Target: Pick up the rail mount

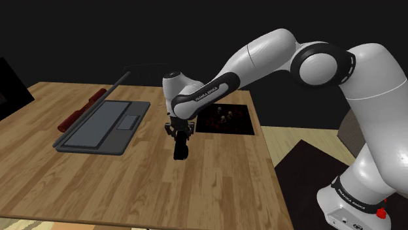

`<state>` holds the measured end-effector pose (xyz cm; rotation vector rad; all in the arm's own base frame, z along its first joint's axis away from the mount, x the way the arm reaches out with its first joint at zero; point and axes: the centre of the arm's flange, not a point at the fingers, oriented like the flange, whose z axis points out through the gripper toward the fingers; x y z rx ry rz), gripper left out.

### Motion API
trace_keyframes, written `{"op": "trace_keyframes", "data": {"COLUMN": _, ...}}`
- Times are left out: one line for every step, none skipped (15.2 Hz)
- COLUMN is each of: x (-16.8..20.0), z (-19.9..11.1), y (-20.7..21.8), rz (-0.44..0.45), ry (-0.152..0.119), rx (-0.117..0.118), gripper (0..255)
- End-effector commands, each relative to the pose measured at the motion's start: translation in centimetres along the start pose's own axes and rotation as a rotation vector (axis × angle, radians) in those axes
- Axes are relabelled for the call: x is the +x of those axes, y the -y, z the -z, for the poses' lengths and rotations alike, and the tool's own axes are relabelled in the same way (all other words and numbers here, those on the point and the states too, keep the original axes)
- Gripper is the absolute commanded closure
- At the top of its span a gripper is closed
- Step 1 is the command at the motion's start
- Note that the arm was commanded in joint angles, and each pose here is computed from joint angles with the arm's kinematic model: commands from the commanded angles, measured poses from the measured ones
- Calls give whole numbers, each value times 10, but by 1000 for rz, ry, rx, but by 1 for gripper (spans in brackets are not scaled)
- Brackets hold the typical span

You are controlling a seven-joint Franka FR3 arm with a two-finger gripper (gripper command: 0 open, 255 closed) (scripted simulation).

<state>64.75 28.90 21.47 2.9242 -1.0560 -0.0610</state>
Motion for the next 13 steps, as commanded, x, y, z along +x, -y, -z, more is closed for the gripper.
{"op": "trace_keyframes", "data": {"x": 0, "z": 11, "y": 0, "rz": 0, "ry": 0, "rx": 0, "gripper": 255}}
{"op": "trace_keyframes", "data": {"x": 0, "z": 16, "y": -1, "rz": 0, "ry": 0, "rx": 0, "gripper": 255}}
{"op": "trace_keyframes", "data": {"x": 0, "z": 22, "y": -1, "rz": 0, "ry": 0, "rx": 0, "gripper": 255}}
{"op": "trace_keyframes", "data": {"x": 0, "z": 27, "y": -1, "rz": 0, "ry": 0, "rx": 0, "gripper": 255}}
{"op": "trace_keyframes", "data": {"x": 0, "z": 32, "y": -1, "rz": 0, "ry": 0, "rx": 0, "gripper": 255}}
{"op": "trace_keyframes", "data": {"x": -1, "z": 38, "y": -2, "rz": 0, "ry": 0, "rx": 0, "gripper": 255}}
{"op": "trace_keyframes", "data": {"x": -1, "z": 43, "y": -2, "rz": 0, "ry": 0, "rx": 0, "gripper": 255}}
{"op": "trace_keyframes", "data": {"x": -1, "z": 48, "y": -2, "rz": 0, "ry": 0, "rx": 0, "gripper": 255}}
{"op": "trace_keyframes", "data": {"x": -1, "z": 53, "y": -2, "rz": 0, "ry": 0, "rx": 0, "gripper": 255}}
{"op": "trace_keyframes", "data": {"x": -1, "z": 59, "y": -3, "rz": 0, "ry": 0, "rx": 0, "gripper": 255}}
{"op": "trace_keyframes", "data": {"x": -1, "z": 64, "y": -3, "rz": 0, "ry": 0, "rx": 0, "gripper": 255}}
{"op": "trace_keyframes", "data": {"x": -1, "z": 65, "y": -3, "rz": 0, "ry": 0, "rx": 0, "gripper": 255}}
{"op": "trace_keyframes", "data": {"x": -1, "z": 65, "y": -3, "rz": 0, "ry": 0, "rx": 0, "gripper": 255}}
